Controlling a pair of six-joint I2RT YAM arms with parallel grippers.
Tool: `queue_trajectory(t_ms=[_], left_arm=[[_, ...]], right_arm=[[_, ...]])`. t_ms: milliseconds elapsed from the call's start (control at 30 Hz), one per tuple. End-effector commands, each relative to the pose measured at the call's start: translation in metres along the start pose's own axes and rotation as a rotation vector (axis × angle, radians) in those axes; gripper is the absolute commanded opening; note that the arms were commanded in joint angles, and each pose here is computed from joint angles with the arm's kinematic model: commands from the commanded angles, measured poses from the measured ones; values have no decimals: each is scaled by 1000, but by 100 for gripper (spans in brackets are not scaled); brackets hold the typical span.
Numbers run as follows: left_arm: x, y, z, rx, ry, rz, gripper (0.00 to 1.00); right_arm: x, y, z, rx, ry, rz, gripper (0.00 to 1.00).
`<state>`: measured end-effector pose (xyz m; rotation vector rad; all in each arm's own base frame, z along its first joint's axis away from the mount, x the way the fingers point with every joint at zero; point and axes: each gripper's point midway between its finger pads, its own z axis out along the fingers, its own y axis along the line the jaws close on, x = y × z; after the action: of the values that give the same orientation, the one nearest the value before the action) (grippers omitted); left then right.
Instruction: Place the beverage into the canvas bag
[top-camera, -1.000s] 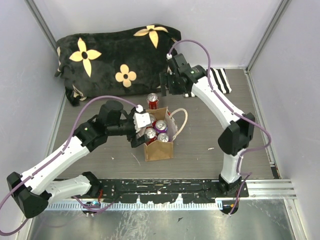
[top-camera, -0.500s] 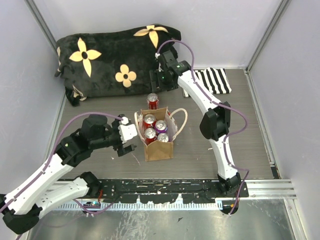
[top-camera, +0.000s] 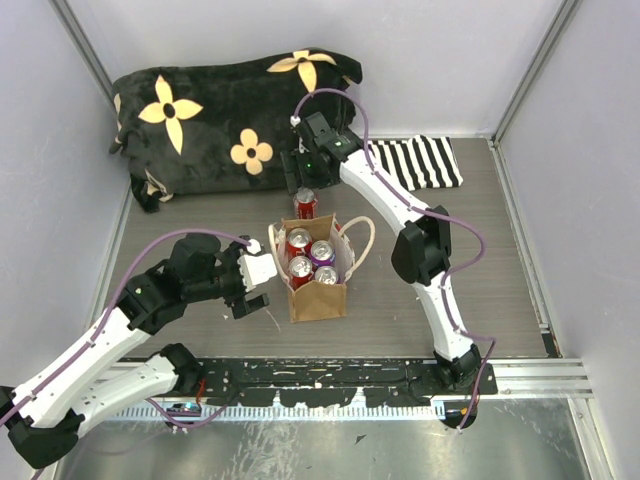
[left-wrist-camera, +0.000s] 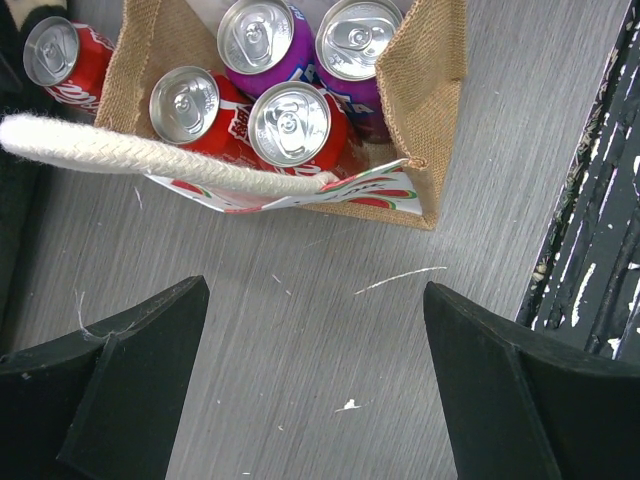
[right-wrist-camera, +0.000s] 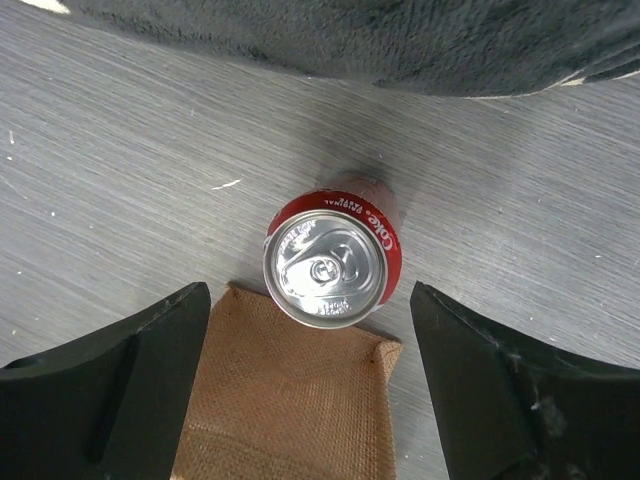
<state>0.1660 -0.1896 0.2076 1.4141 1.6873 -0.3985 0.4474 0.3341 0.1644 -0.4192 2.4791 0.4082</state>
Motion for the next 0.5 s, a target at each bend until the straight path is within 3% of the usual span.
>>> queue_trajectory(t_ms=[0, 467], left_arm=[[-1, 1, 2, -3, -10, 11, 96], [1, -2, 2, 3, -11, 4, 95]], right_arm=[[-10, 5, 7, 32, -53, -36, 87], [23, -6, 46, 111, 16, -79, 87]])
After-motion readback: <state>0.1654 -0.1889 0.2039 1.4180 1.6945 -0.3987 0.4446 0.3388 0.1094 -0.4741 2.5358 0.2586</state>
